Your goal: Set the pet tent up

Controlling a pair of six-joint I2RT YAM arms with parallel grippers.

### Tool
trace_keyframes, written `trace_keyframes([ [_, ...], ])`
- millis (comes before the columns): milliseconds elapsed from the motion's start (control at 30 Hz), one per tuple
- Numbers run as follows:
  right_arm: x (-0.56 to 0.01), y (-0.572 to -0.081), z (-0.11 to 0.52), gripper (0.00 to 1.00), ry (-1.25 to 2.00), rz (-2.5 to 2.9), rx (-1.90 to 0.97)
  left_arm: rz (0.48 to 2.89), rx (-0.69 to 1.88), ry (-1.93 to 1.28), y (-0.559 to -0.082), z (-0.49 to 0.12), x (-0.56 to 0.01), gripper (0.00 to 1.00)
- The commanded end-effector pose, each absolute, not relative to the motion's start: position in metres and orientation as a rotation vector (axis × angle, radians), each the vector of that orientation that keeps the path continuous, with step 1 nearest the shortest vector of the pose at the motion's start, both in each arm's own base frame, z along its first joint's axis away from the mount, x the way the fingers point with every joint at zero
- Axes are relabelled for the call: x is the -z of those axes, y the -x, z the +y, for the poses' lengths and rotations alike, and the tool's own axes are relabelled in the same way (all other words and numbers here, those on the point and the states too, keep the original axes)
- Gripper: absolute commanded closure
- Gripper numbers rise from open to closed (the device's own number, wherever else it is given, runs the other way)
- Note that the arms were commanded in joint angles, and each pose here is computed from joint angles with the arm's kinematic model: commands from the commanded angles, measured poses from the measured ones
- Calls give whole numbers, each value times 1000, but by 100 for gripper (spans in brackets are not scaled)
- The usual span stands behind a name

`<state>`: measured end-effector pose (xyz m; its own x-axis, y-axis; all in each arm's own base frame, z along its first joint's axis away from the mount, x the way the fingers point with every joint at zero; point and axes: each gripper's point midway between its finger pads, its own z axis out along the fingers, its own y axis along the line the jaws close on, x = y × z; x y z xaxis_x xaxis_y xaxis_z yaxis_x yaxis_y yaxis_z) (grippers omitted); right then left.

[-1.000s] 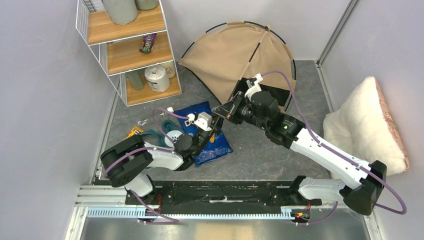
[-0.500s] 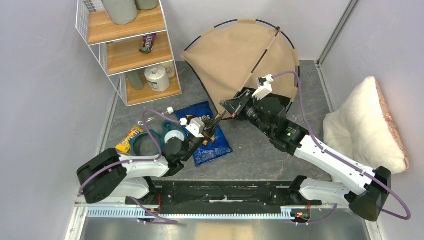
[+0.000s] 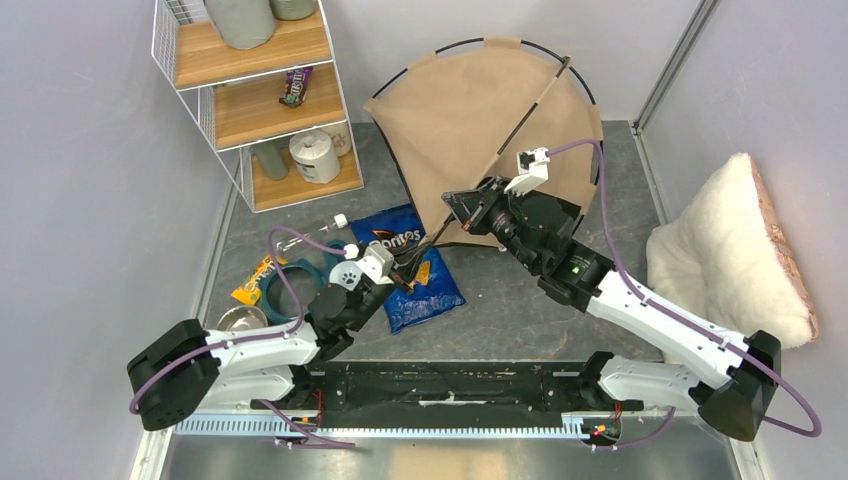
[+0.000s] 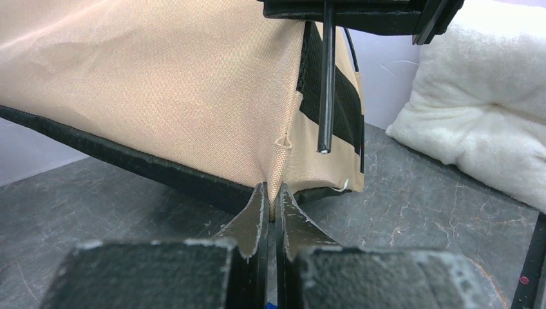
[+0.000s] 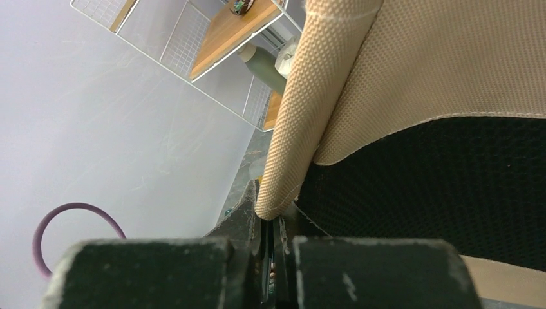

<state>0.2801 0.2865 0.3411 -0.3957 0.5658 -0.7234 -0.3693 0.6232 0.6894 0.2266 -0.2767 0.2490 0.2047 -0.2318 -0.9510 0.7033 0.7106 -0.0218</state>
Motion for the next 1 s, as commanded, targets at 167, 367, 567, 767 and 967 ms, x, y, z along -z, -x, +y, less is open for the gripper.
trace_keyframes([
  [167, -386, -311, 256, 100, -312, 1473, -913, 1276, 673, -514, -220, -271, -220, 98],
  [367, -390, -313, 260, 100, -331, 1455, -945, 1279, 671, -530, -220, -273, -217, 98],
  [567, -383, -318, 254, 100, -366, 1459, -903, 1277, 673, -538, -219, -273, -218, 98],
  [767, -382, -320, 254, 100, -390, 1455, -907, 1282, 666, -541, -219, -273, -216, 98],
  [967, -382, -319, 253, 100, -394, 1455, -910, 1288, 659, -535, -220, -271, -214, 98],
])
